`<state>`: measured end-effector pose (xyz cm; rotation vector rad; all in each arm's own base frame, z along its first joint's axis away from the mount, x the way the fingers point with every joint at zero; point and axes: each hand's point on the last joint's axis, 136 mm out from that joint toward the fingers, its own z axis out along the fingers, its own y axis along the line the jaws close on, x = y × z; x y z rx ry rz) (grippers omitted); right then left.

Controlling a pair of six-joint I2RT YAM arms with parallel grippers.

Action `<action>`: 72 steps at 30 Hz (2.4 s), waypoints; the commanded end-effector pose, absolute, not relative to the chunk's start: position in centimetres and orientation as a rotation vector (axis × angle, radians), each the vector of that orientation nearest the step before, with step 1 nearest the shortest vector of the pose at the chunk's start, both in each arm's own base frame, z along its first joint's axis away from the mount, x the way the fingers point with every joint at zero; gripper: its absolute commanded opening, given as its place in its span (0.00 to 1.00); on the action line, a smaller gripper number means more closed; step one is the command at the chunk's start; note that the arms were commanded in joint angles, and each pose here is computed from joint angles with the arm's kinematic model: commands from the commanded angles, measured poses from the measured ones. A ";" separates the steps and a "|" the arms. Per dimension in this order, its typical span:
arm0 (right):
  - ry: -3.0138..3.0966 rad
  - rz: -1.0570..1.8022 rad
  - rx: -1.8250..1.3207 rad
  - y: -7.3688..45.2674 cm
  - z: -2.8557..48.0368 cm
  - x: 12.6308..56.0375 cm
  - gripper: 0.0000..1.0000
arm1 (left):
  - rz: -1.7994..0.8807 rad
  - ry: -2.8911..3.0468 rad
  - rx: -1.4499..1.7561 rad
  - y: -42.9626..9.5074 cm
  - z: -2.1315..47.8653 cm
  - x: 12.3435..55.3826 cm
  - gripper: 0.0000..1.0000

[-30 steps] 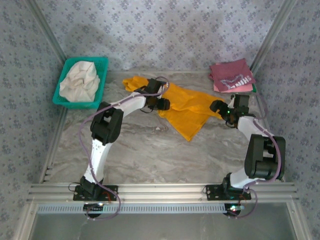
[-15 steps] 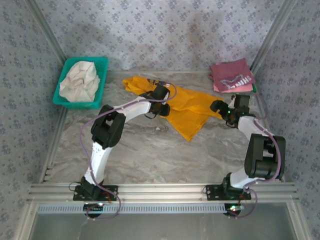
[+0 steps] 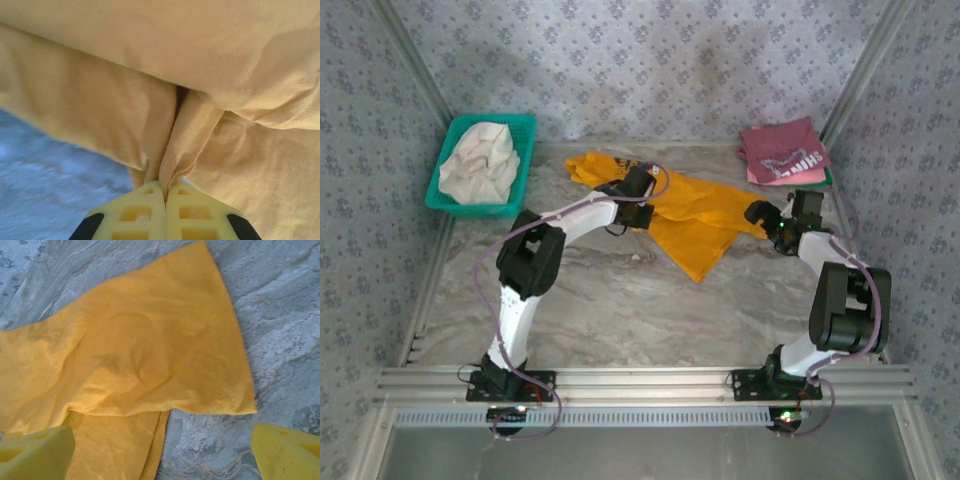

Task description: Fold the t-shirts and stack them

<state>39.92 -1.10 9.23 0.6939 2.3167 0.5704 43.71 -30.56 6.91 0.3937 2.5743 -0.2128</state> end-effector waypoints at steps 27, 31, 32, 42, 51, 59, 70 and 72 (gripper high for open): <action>2.403 0.770 0.887 -1.1 2.8 45.0 0.76 | -0.049 2.169 0.196 -20.2 24.4 44.7 0.00; 2.406 0.786 0.883 -0.5 1.7 45.9 0.60 | -0.032 2.167 0.164 -18.7 24.5 44.5 0.00; 2.407 0.794 0.877 -0.3 1.6 46.1 0.52 | -0.030 2.165 0.152 -18.3 24.5 44.4 0.00; 2.373 0.808 0.827 0.2 4.6 46.7 0.02 | 0.003 2.130 0.086 -15.1 26.0 44.6 0.00; 2.220 0.854 0.619 1.8 18.7 44.8 0.00 | 0.068 1.919 -0.004 -8.6 34.9 43.1 0.00; 1.931 0.870 0.388 3.2 34.2 46.2 0.00 | -0.003 1.634 0.015 -6.4 45.3 43.7 0.00; 1.507 1.011 0.153 4.2 50.1 57.6 0.00 | -0.199 1.350 0.049 -5.3 58.1 56.2 0.00; 1.418 1.008 0.095 5.0 54.6 57.4 0.00 | -0.232 1.211 0.047 -5.1 61.3 55.1 0.00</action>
